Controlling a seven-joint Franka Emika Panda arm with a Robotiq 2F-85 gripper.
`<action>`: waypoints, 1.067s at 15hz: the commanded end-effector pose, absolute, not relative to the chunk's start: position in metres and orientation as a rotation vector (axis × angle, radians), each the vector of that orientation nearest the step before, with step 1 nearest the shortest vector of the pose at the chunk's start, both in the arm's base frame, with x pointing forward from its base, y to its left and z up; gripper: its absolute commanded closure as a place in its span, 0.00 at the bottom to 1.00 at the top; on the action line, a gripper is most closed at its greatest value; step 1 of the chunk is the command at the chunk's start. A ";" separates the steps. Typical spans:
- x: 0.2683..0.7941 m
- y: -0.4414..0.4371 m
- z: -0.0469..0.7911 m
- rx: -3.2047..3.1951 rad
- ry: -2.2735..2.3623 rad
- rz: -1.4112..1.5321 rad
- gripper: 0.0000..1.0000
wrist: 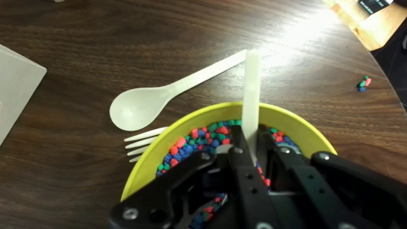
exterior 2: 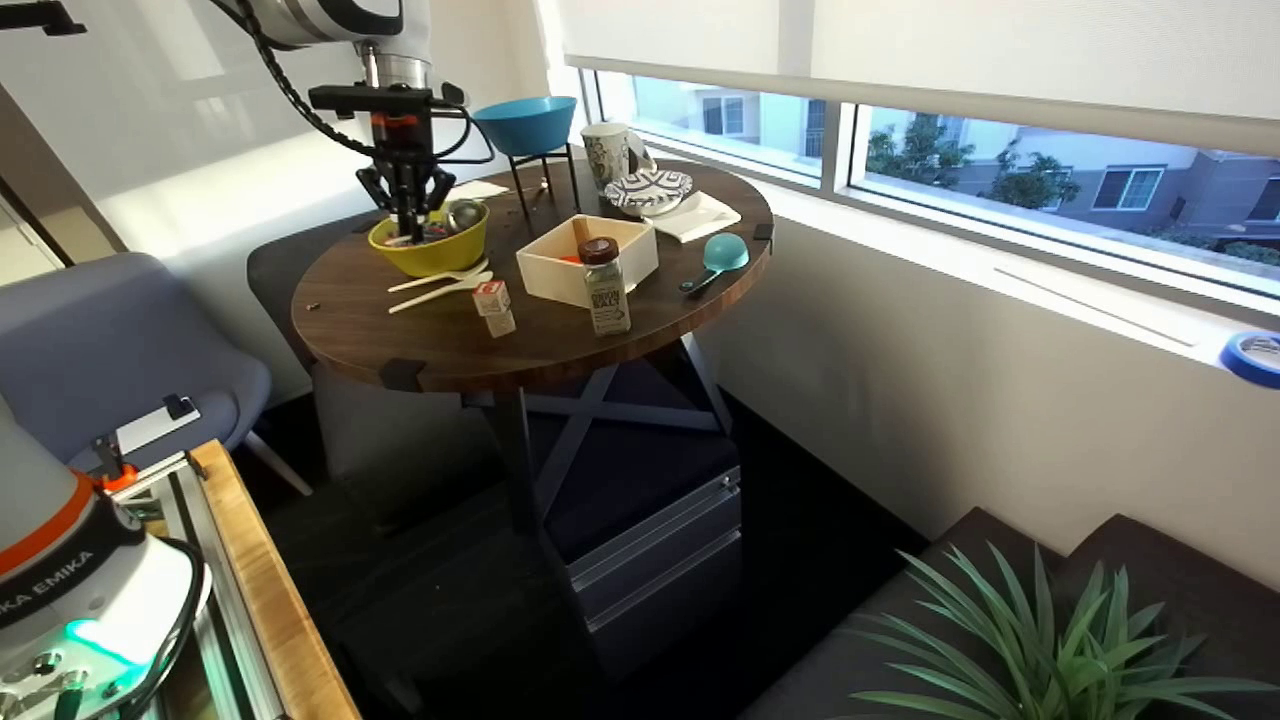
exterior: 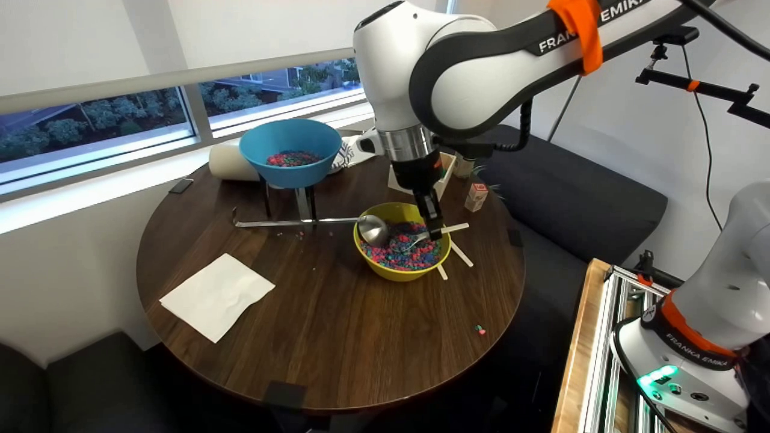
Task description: Pick up the far right white spoon, scoop a spoonful of the substance from the yellow bowl and pour it into the blue bowl, put the white spoon back onto the table
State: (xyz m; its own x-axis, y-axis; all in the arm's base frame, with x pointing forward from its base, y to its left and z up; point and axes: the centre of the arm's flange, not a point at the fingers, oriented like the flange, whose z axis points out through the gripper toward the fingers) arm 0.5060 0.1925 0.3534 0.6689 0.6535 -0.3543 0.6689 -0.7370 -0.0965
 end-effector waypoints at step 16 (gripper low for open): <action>0.509 0.196 0.407 3.004 1.033 -0.385 0.97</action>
State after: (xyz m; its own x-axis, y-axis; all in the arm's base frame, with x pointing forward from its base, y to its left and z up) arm 0.5100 0.1900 0.3922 0.7346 0.6383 -0.2302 0.6249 -0.7686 -0.1371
